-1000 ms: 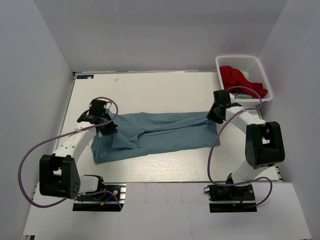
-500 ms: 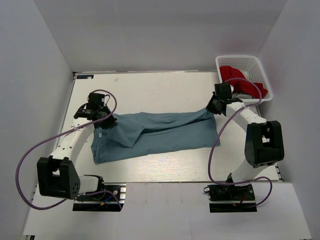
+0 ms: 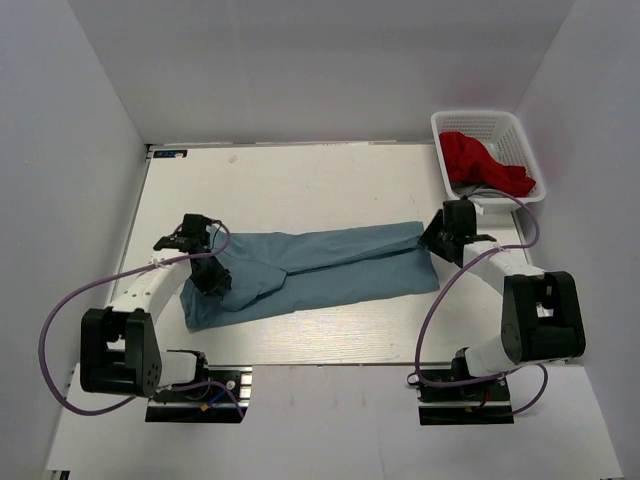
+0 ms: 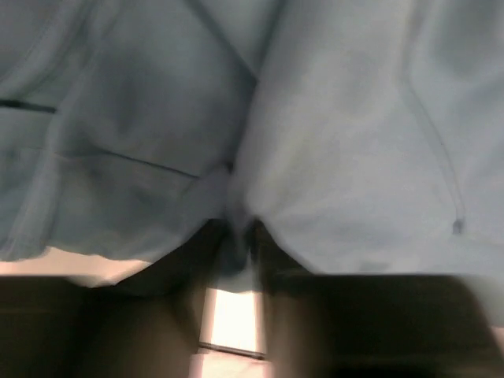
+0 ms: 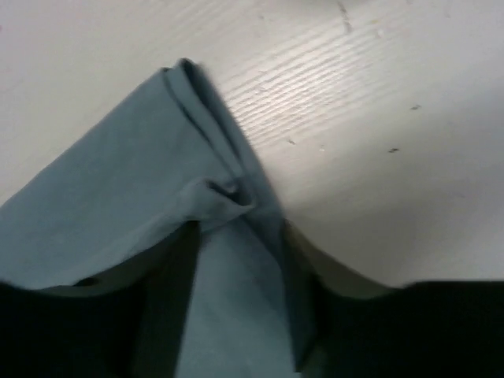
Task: Fold and stack the t-shirts
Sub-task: Fold the other side of the tshirt into a rectangle
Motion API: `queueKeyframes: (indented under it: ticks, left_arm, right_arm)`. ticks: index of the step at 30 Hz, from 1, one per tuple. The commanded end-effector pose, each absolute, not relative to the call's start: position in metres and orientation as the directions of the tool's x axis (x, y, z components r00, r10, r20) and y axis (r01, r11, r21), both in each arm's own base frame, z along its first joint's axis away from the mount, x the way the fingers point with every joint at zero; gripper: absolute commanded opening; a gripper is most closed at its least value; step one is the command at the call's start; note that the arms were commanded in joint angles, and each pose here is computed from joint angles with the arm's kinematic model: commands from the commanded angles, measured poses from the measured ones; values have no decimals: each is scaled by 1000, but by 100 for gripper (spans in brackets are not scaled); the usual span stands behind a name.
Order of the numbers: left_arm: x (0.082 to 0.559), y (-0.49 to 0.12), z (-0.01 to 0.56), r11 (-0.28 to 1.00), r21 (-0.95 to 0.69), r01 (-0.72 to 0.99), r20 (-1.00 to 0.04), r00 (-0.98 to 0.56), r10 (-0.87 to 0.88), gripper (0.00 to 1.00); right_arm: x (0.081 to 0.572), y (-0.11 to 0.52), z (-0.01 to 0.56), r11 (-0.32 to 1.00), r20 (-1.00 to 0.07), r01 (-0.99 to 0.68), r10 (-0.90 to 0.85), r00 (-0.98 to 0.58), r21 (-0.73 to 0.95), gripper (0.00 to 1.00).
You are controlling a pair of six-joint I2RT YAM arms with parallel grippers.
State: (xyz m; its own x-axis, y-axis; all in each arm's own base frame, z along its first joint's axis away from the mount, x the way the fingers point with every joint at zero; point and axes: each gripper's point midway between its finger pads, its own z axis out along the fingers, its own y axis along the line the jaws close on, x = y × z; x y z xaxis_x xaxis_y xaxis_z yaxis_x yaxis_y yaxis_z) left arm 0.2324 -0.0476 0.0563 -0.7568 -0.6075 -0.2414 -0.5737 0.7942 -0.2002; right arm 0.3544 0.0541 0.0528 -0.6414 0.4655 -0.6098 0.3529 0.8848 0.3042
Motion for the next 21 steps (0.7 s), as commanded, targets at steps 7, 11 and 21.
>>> queueKeyframes:
  ticks: [7,11,21]
  left_arm:
    - [251,-14,70,722,-100,-685,-330,-662,-673,99]
    - [272,-16,102,721,-182,-669,-397,-621,-676,99]
    - [324,-92,117,755,-535,-379,-345,-717,-605,99]
  right_arm:
    - [372,51,115,904,-701,266,428,-570,335,90]
    - [377,93,155,906,-723,14,347,-597,424,90]
    - [385,174,141,820,-655,-224,225,-721,527,90]
